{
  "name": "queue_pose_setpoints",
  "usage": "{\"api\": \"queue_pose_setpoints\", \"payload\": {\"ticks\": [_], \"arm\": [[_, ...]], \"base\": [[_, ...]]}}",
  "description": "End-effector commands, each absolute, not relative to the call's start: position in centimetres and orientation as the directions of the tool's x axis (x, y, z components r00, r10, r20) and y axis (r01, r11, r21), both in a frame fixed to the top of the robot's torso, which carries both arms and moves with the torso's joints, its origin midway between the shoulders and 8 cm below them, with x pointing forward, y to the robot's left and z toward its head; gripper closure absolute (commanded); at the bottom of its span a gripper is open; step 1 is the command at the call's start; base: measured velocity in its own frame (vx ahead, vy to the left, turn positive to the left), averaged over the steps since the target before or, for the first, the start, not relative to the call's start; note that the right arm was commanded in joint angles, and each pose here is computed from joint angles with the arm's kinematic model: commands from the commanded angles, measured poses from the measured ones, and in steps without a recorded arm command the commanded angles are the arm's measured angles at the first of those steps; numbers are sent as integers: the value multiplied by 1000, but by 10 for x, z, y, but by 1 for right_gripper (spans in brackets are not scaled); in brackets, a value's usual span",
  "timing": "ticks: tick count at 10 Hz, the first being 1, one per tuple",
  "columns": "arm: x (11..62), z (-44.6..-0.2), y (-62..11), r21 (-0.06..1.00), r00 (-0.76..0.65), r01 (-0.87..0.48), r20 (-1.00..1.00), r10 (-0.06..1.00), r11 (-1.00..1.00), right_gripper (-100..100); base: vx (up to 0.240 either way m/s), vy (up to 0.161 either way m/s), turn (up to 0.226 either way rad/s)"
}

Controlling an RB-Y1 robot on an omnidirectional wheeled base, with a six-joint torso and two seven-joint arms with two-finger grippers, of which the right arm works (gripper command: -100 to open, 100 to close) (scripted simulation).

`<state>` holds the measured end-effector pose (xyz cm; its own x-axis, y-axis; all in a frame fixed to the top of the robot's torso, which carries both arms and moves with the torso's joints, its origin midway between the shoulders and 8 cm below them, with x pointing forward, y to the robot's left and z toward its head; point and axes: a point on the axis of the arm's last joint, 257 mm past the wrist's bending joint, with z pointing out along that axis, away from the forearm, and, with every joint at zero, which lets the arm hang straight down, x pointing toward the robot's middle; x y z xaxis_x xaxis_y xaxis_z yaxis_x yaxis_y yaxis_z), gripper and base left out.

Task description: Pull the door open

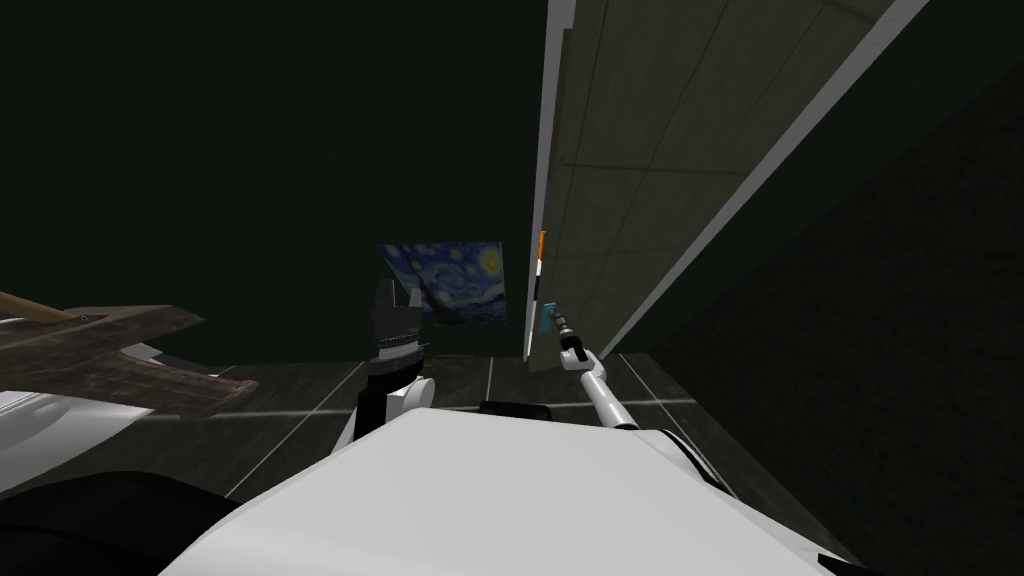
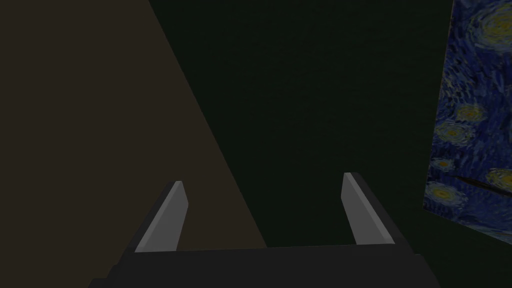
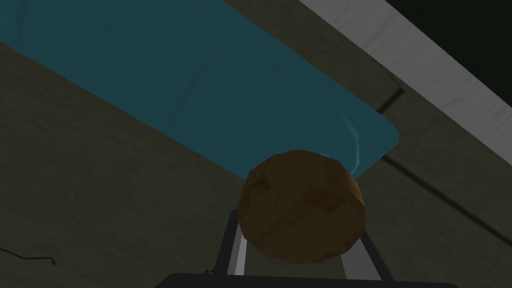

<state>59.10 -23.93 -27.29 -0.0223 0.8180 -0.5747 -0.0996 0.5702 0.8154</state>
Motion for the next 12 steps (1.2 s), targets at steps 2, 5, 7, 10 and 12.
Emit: {"api": "queue_pose_setpoints", "payload": {"ticks": [2, 5, 7, 10, 12], "arm": [[590, -273, -233, 868, -36, -102, -492, 870, 487, 100], [590, -273, -237, 907, -37, -94, -415, 909, 410, 100], [590, -273, -240, 925, -36, -91, -374, 927, 370, 100], [589, -274, -245, 958, -34, -83, -280, 959, 276, 100], [589, -274, -248, 971, -33, -79, -231, 972, 227, 100]], "base": [[-60, -57, 89], [-48, -43, 82], [-60, -41, 74], [-57, -54, 95], [-50, -36, 87]]}}
